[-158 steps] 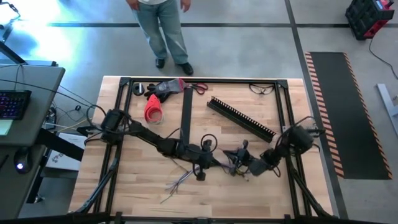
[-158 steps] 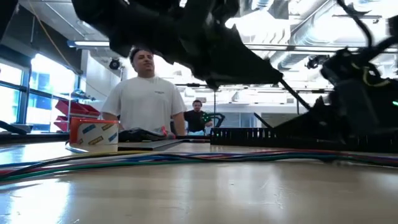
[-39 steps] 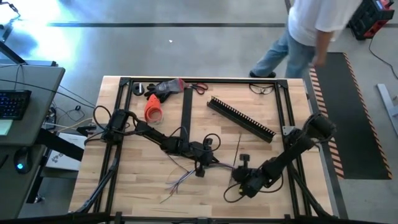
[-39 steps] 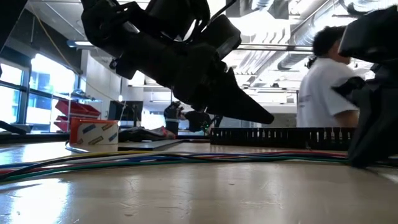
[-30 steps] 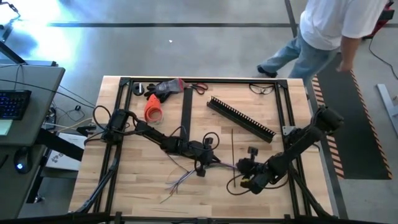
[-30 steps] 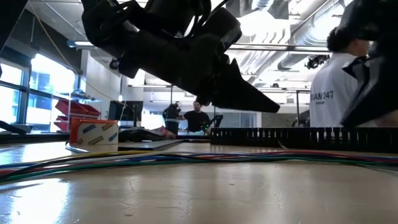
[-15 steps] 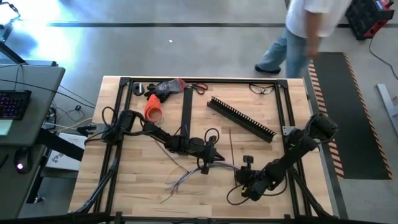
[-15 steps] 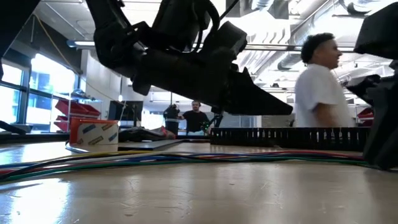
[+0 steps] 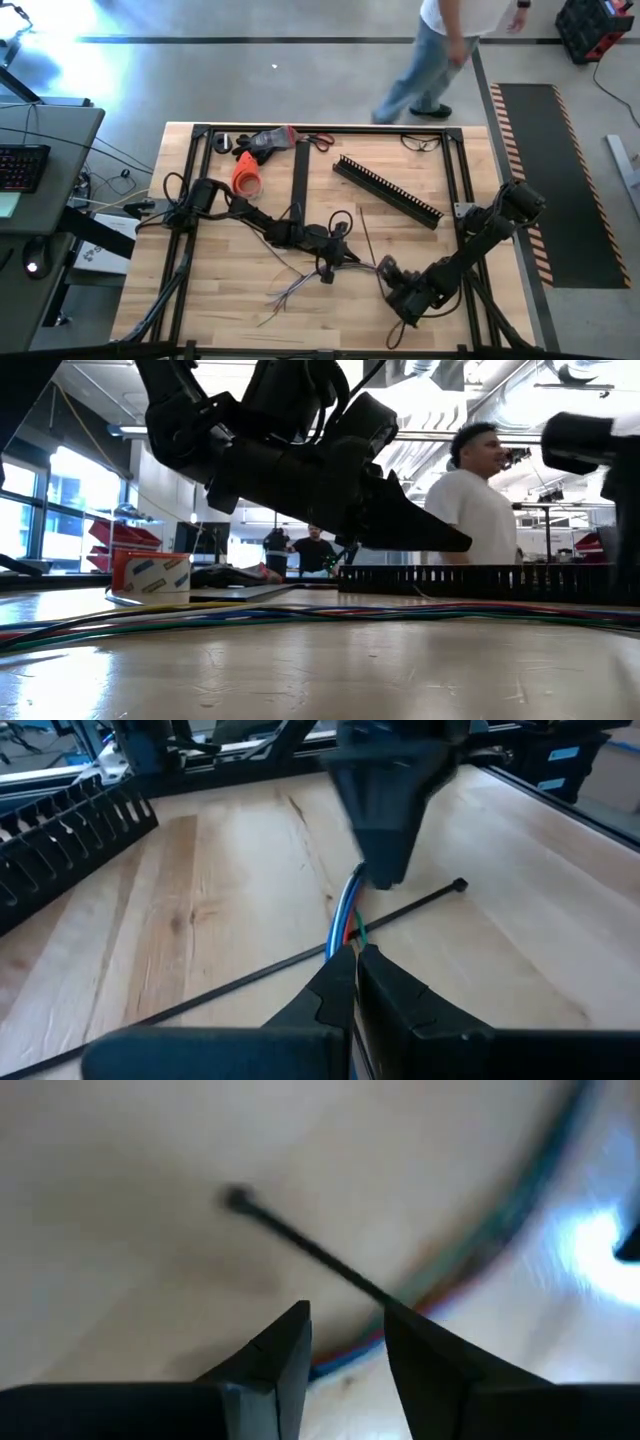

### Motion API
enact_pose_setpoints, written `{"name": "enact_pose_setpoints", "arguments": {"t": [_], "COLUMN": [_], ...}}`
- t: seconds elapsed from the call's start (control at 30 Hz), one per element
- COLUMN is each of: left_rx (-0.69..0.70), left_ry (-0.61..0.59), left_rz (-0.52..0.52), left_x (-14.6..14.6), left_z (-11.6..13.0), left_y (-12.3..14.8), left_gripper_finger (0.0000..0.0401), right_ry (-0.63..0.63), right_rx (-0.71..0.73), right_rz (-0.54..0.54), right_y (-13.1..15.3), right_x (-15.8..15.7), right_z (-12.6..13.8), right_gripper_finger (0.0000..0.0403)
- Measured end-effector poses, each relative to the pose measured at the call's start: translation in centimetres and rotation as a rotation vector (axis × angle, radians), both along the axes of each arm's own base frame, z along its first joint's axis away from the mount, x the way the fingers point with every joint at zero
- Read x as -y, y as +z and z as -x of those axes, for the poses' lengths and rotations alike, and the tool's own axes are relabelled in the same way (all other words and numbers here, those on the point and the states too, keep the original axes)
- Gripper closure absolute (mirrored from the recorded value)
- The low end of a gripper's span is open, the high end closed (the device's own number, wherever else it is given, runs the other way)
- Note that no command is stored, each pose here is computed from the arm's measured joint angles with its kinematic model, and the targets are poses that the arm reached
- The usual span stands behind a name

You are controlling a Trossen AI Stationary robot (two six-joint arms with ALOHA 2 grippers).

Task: Ziptie cables
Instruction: Wrap the black zip tie on the cables

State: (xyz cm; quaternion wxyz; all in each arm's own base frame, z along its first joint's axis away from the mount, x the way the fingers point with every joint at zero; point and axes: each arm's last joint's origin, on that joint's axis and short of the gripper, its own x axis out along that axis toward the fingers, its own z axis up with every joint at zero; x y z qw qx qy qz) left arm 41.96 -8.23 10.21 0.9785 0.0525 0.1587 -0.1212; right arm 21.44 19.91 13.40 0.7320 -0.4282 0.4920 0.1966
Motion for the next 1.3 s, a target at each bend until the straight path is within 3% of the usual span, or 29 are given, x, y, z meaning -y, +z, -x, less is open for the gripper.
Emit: {"name": "enact_pose_setpoints", "arguments": {"t": [0.2,0.3,0.43,0.6,0.87,1.2,1.3], "left_rx": [0.000,0.000,0.001,-0.004,-0.008,-0.004,-0.006], "left_ry": [0.010,0.013,0.013,0.013,0.017,0.017,0.016], "left_rz": [-0.001,-0.002,-0.003,-0.002,0.012,0.013,0.012], "left_x": [0.0,0.0,-0.1,-0.1,0.0,0.0,0.0], "left_z": [0.0,0.0,0.0,0.0,0.0,0.0,0.0], "left_y": [0.0,0.0,0.0,0.0,-0.1,0.0,-0.1], "left_gripper_finger": [0.0401,0.0401,0.0401,0.0401,0.0401,0.0401,0.0401], "right_ry": [0.354,0.464,0.573,0.563,0.541,0.539,0.485], "right_rx": [-0.046,-0.062,-0.090,-0.097,-0.140,-0.126,-0.088], "right_rz": [0.009,-0.032,-0.004,0.016,-0.102,-0.151,-0.133], "right_y": [0.1,0.0,-0.9,-1.3,-1.4,-2.7,-2.7], "right_x": [-0.6,-0.6,-0.1,1.4,2.5,2.1,1.8], "right_z": [-0.6,-1.2,-2.3,-3.6,-4.3,-5.1,-5.2], "right_gripper_finger": [0.0288,0.0288,0.0288,0.0289,0.0292,0.0390,0.0398]}}
